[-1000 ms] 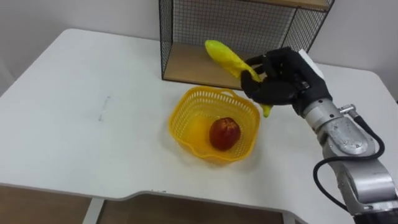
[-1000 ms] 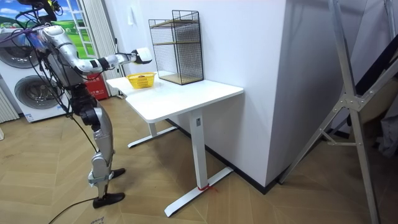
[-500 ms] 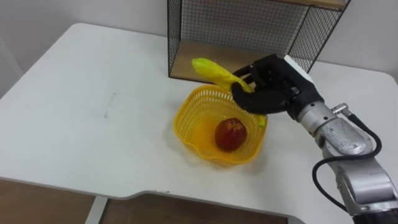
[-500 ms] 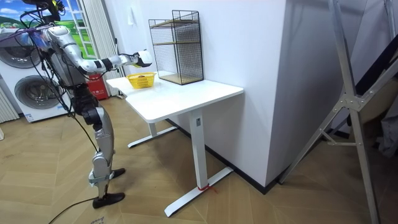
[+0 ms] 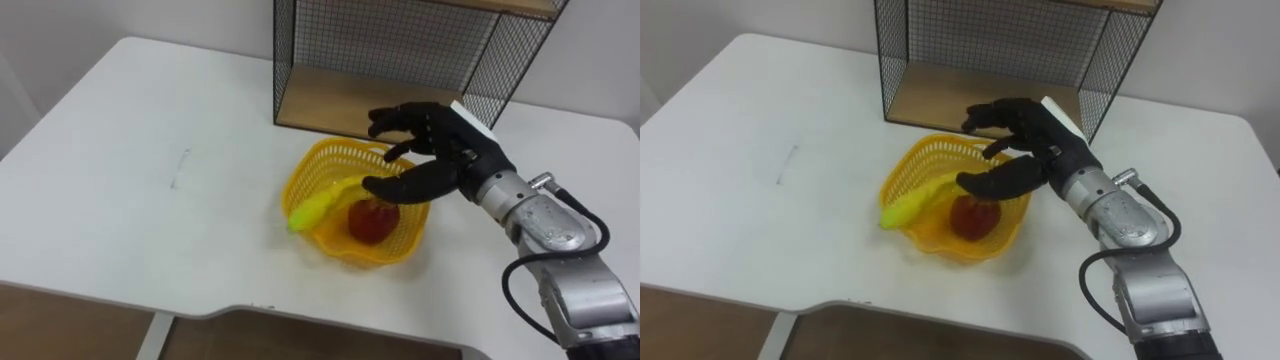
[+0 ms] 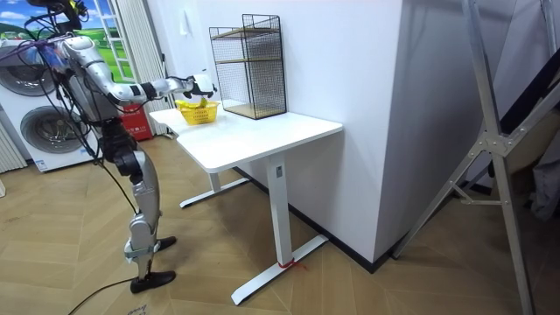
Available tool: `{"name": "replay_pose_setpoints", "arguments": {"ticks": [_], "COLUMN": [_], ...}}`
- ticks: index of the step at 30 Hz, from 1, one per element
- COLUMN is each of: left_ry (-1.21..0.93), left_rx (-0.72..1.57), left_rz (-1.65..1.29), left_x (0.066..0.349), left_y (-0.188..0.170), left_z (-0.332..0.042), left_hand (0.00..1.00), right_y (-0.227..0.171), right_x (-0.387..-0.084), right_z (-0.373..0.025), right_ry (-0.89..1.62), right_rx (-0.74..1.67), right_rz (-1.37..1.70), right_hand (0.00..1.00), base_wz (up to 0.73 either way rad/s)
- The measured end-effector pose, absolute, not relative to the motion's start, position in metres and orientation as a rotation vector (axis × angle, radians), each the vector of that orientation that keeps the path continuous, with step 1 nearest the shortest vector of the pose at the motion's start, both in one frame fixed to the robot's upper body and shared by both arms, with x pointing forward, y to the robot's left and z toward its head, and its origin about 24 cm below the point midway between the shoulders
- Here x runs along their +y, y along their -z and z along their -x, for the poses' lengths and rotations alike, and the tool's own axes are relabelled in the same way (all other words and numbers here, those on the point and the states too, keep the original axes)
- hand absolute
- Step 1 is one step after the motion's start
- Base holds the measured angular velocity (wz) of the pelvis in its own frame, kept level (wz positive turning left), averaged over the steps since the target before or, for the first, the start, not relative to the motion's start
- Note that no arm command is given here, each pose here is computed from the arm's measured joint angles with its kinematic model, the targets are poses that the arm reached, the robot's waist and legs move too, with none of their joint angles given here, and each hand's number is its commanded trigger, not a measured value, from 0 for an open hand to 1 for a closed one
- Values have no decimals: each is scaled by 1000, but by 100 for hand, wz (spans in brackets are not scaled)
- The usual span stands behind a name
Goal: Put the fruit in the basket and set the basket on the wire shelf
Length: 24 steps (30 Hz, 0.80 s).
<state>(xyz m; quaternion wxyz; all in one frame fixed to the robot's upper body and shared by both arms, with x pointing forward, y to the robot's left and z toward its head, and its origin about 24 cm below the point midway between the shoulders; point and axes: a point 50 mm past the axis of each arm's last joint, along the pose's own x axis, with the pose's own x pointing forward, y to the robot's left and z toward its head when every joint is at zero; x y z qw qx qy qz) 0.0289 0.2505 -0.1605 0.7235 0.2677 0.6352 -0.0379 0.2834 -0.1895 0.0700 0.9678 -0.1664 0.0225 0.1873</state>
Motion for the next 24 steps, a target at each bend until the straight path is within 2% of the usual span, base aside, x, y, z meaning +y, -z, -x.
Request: {"name": "replay_pose_setpoints", "arguments": {"ticks": [24], "left_ry": [75], "left_rx": [1404], "left_rz": [-581], "left_x": [251], "left_y": [161], "left_z": [-29], "left_hand": [0], "right_y": [-63], "right_x": [-193], "right_z": [-279], "right_ry": [-388], "right_rx": [85], "right_rz": [357], "right_hand": [0], "base_wz": [0]}}
